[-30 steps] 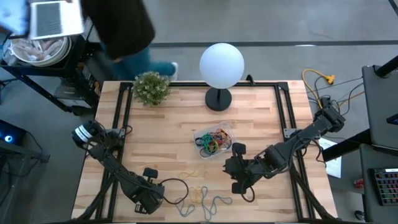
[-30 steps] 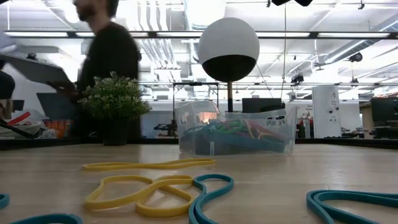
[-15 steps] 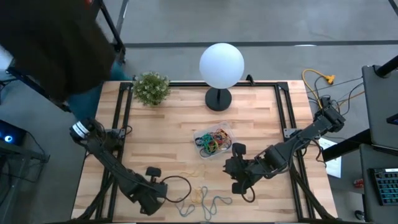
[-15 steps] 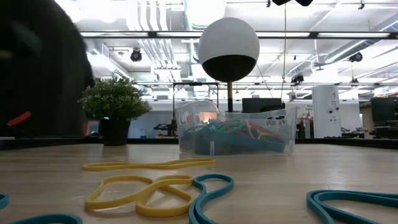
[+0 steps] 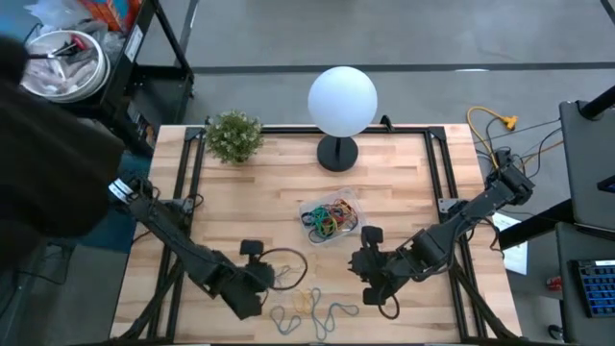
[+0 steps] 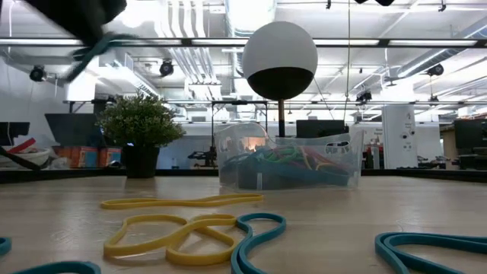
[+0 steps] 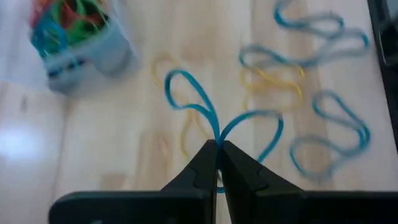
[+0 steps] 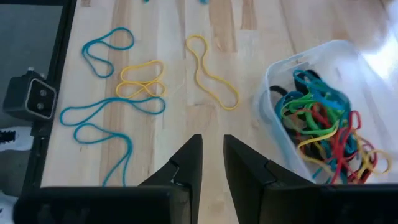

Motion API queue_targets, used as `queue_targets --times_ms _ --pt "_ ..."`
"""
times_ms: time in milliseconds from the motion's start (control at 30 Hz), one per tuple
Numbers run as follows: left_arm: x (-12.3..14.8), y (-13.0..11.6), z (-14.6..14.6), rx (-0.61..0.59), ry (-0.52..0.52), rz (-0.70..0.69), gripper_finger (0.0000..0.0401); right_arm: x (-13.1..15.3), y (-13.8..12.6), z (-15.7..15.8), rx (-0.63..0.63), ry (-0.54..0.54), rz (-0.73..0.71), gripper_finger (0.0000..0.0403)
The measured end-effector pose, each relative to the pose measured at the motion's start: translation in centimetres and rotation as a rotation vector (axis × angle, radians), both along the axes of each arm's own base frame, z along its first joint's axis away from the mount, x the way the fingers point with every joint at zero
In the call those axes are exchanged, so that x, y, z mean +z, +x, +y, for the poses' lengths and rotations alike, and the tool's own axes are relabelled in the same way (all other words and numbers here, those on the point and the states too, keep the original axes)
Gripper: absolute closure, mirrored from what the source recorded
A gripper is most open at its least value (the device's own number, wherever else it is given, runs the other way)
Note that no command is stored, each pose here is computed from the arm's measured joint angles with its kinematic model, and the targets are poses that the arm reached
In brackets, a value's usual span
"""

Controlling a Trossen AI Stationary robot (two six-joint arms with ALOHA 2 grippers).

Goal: Pick and place rubber bands into bin
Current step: Put the blue rubber band into the transparent bin

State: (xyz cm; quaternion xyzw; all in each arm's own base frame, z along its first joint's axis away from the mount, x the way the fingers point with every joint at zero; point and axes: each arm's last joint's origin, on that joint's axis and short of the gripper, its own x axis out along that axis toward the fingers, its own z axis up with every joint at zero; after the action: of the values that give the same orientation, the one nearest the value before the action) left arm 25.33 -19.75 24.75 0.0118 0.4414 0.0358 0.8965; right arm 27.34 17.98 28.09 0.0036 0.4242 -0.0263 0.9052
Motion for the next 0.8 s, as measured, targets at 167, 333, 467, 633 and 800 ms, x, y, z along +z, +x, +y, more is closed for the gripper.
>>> queue_targets --times_ms 167,333,467,633,800 --pt "0.6 2.1 1.7 0.027 0.021 -0.079 0.0401 -0.5 -1.0 0.5 -0.03 0.009 0.049 0.0344" --pt "1.3 4.4 3.8 0.045 0.037 -0.177 0.0401 -1.0 -2.2 1.2 -0.061 0.016 0.097 0.0344" --pt "1.9 6.1 5.7 0.067 0.051 -0.246 0.0401 -1.3 -3.0 1.7 -0.076 0.026 0.113 0.0344" --pt "2.4 7.7 8.4 0.119 0.075 -0.303 0.0401 -1.6 -3.6 2.3 -0.106 0.033 0.1 0.0344" --pt "2.2 9.1 11.0 0.204 0.077 -0.333 0.0401 -2.2 -4.1 2.5 -0.13 0.048 0.109 0.0344"
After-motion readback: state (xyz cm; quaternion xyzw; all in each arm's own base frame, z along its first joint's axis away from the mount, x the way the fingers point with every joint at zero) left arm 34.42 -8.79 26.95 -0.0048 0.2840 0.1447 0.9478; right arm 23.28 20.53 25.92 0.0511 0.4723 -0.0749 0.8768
